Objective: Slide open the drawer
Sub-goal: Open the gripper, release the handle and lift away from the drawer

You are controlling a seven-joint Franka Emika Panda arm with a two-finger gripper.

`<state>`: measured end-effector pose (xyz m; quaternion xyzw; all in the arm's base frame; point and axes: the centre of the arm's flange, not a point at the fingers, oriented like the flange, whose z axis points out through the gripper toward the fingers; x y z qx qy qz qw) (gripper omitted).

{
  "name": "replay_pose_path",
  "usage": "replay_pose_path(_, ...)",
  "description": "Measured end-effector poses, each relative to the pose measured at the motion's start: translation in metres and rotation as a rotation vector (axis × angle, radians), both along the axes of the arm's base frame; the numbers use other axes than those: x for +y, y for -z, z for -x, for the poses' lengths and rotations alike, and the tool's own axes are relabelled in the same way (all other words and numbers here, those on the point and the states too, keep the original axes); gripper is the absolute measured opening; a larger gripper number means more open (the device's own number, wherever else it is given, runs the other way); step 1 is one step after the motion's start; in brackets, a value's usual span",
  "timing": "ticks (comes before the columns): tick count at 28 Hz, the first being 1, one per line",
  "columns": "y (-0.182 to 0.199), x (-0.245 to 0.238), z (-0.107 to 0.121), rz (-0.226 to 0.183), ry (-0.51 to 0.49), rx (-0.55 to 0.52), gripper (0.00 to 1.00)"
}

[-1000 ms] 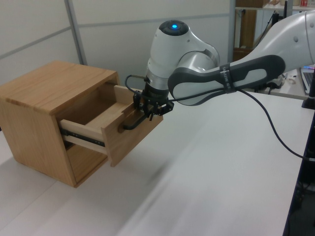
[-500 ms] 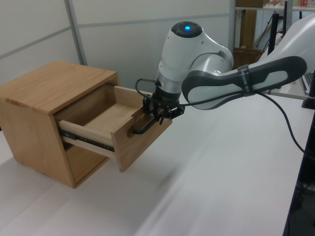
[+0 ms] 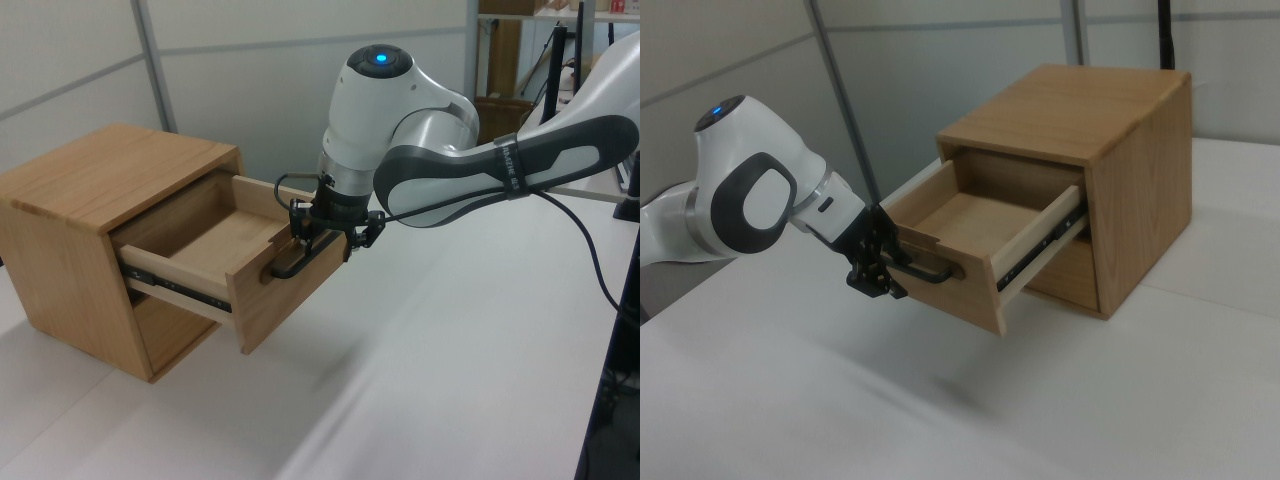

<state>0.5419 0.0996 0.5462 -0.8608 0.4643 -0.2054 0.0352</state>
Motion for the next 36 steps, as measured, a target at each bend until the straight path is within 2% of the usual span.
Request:
replay_pose_path(6,0.000,-0.002,0.002,0.017,-0.072,0.039,0.87)
replay_pose_path(10,-0.011,-0.007,0.005,0.026,-0.147,0.063,1.00)
replay_pose_path(14,-0.023,-0.016,0.010,0.035,-0.258,0.103,1.00)
replay_pose_path(17,-0.036,-0.024,0.014,0.059,-0.364,0.132,1.00)
replay_pose_path(22,-0.047,-0.030,0.023,0.132,-0.607,0.234,1.00)
replay_pose_path(26,-0.053,-0.033,0.031,0.171,-0.791,0.335,1.00)
replay_pose_path(31,-0.057,-0.034,0.037,0.213,-1.009,0.402,1.00)
replay_pose_path(36,-0.057,-0.037,0.037,0.252,-1.119,0.418,1.00)
